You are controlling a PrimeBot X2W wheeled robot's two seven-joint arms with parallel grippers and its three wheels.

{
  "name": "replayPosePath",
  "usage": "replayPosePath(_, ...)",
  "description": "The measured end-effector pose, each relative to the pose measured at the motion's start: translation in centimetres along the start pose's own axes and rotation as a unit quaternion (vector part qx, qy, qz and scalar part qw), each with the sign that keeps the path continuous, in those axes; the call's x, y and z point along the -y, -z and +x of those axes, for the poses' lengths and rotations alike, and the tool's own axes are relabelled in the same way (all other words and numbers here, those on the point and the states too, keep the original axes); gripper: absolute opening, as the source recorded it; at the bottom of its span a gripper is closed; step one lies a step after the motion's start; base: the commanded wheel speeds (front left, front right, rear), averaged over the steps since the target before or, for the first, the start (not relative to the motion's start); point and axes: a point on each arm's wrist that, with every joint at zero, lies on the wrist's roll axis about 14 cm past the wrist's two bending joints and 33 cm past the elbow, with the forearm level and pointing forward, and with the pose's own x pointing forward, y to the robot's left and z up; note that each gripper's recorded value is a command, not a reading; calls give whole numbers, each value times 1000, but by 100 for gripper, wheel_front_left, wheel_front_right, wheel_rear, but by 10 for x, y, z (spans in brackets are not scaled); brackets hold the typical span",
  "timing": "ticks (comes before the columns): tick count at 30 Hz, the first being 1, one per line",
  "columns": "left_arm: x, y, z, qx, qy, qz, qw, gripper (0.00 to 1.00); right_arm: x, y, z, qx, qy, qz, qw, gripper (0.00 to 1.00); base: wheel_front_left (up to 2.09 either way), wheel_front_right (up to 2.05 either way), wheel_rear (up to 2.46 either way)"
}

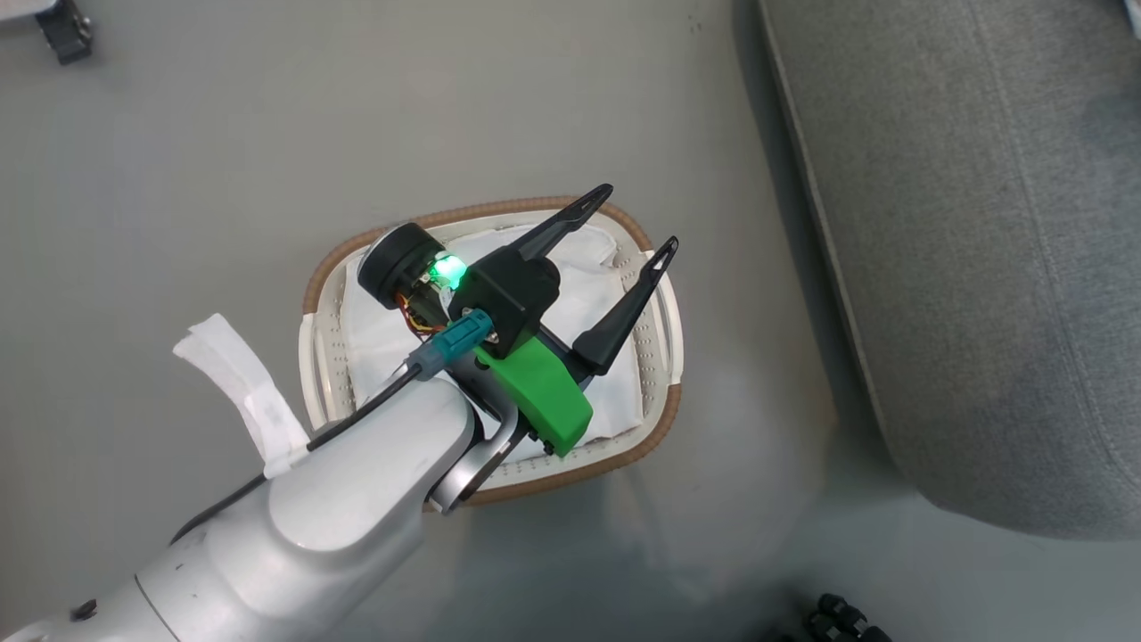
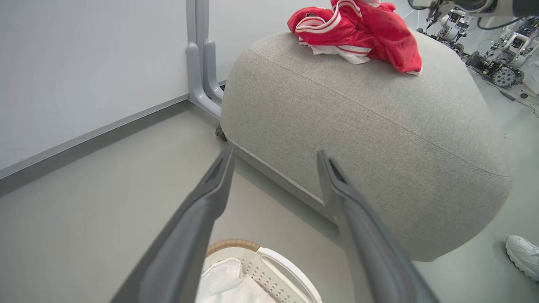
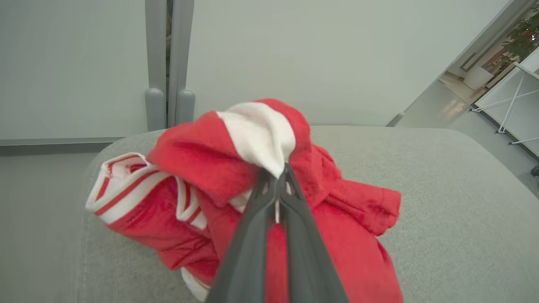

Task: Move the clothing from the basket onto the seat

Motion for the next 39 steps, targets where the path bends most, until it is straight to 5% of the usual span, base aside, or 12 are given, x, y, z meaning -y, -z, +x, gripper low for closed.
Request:
replayPosePath(7, -11, 10, -2, -11, -10, 0, 1000, 100, -26, 33, -4, -23, -18, 14, 999, 2, 0, 0, 0)
replayPosePath(9, -11, 8, 0, -10, -10, 2, 1000, 100, -27, 37, -10, -26, -21, 15, 999, 49, 0, 0, 0)
replayPosePath(10, -11, 7, 0, -9, -9, 3, 1000, 100, -28, 38, -13, -27, -22, 15, 999, 100, 0, 0, 0)
replayPosePath(30, 4, -51, -17, 50, -52, 13, 997, 100, -18, -29, -72, 70, -47, 16, 996, 100, 0, 0, 0)
replayPosePath(39, -1, -85, -52, 95, -120, 11, 988, 100, -49, -86, -97, 144, -89, 50, 984, 100, 0, 0, 0)
